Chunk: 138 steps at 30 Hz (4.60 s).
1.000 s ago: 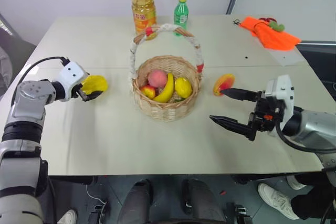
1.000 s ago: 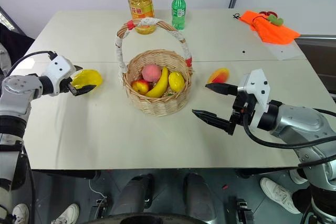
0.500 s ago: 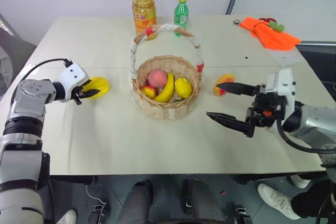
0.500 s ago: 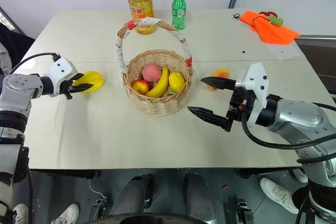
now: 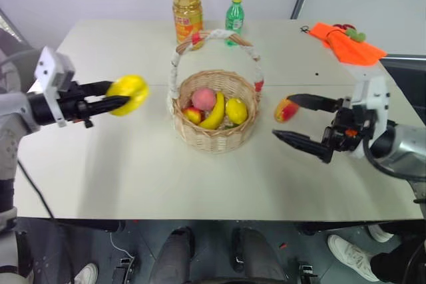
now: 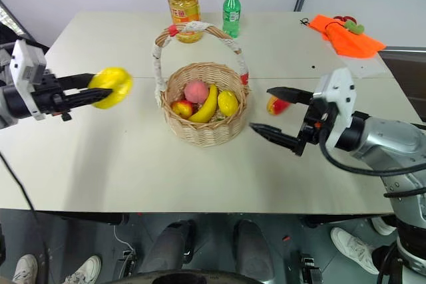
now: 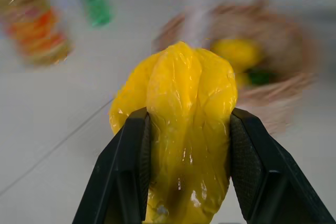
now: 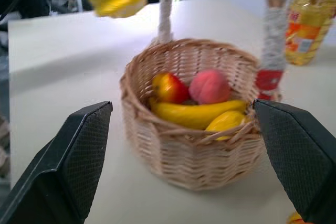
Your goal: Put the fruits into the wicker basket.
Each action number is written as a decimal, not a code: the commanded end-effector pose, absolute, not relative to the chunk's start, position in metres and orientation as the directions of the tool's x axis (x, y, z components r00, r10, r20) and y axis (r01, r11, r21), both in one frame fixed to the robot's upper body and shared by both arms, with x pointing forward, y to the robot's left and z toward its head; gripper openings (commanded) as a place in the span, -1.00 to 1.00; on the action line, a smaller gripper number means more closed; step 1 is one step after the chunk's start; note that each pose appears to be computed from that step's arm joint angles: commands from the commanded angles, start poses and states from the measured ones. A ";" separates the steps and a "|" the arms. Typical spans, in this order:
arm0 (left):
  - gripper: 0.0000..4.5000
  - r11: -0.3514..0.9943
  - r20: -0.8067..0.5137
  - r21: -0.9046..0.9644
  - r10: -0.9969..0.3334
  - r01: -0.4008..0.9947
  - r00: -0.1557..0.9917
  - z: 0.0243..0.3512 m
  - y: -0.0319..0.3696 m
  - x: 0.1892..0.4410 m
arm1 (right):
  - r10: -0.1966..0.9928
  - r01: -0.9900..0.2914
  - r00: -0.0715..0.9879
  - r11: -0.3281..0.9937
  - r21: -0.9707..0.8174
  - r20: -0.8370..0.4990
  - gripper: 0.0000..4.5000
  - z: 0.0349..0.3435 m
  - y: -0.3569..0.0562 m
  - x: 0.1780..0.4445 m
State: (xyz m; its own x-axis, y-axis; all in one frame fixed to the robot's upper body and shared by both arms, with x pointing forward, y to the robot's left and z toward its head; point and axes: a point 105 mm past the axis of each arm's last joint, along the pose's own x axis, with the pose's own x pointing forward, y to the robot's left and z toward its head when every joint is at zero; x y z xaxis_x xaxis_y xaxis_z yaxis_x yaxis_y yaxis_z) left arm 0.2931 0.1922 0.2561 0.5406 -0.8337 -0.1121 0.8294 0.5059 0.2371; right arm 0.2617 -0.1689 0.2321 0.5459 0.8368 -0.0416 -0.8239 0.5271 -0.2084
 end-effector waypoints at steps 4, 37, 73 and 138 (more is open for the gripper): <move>-0.19 0.453 -0.073 0.267 -0.871 0.851 0.486 0.262 0.116 0.301 | 0.789 -0.777 0.614 0.599 -0.193 -0.025 1.00 0.217 -0.189 0.268; 0.98 0.517 0.021 0.191 -0.852 0.834 0.523 0.245 0.156 0.295 | -0.119 0.136 0.945 0.990 0.035 -0.306 1.00 0.157 -0.200 0.392; 1.00 0.595 0.022 0.093 -0.803 0.798 0.596 0.210 0.189 0.299 | 0.797 -0.806 0.577 0.522 -0.278 -0.179 -0.37 0.217 -0.143 0.248; 1.00 0.558 0.180 0.021 -0.818 0.830 0.546 0.219 0.163 0.300 | -0.239 0.264 0.939 0.962 -0.073 0.248 -0.99 0.247 -0.331 0.348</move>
State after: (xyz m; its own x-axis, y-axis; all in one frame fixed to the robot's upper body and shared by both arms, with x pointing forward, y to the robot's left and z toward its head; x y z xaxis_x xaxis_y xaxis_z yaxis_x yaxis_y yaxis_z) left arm 0.3003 0.1635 0.2099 0.5537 -0.8183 0.1543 0.8298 0.5578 -0.0196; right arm 0.3547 -0.3194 0.2259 0.9652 -0.2057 0.1613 0.2182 0.9738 -0.0637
